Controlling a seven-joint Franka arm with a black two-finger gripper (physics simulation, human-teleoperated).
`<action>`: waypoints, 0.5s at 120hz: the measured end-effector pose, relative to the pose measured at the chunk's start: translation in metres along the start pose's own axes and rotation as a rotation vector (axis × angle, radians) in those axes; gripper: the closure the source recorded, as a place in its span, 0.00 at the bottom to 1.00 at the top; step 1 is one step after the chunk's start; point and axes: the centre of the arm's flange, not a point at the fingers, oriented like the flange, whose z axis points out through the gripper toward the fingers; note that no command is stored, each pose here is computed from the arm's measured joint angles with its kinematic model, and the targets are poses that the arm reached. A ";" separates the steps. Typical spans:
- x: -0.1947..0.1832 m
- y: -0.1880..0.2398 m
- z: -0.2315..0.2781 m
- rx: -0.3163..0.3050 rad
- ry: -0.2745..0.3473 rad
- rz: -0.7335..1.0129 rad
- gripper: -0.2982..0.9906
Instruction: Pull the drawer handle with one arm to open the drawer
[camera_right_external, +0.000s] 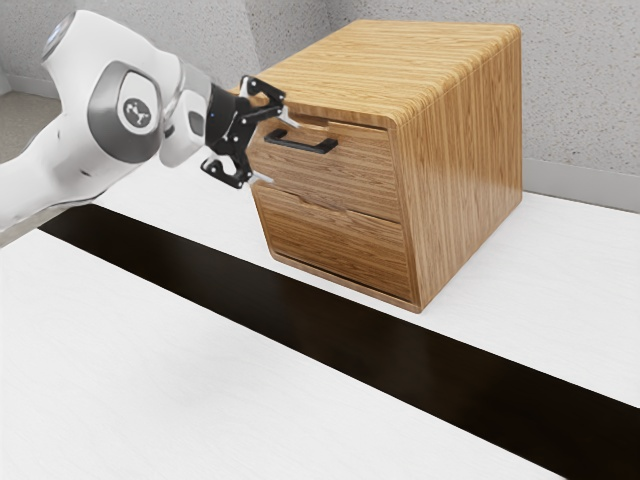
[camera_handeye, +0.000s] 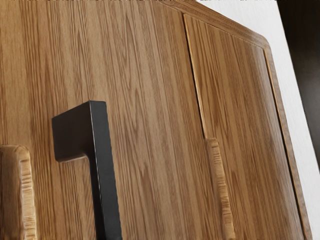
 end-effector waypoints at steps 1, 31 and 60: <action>0.000 0.000 -0.001 0.002 0.002 0.001 0.35; 0.003 -0.006 -0.003 0.025 0.019 0.020 0.49; -0.002 -0.005 0.007 0.012 -0.030 -0.002 0.53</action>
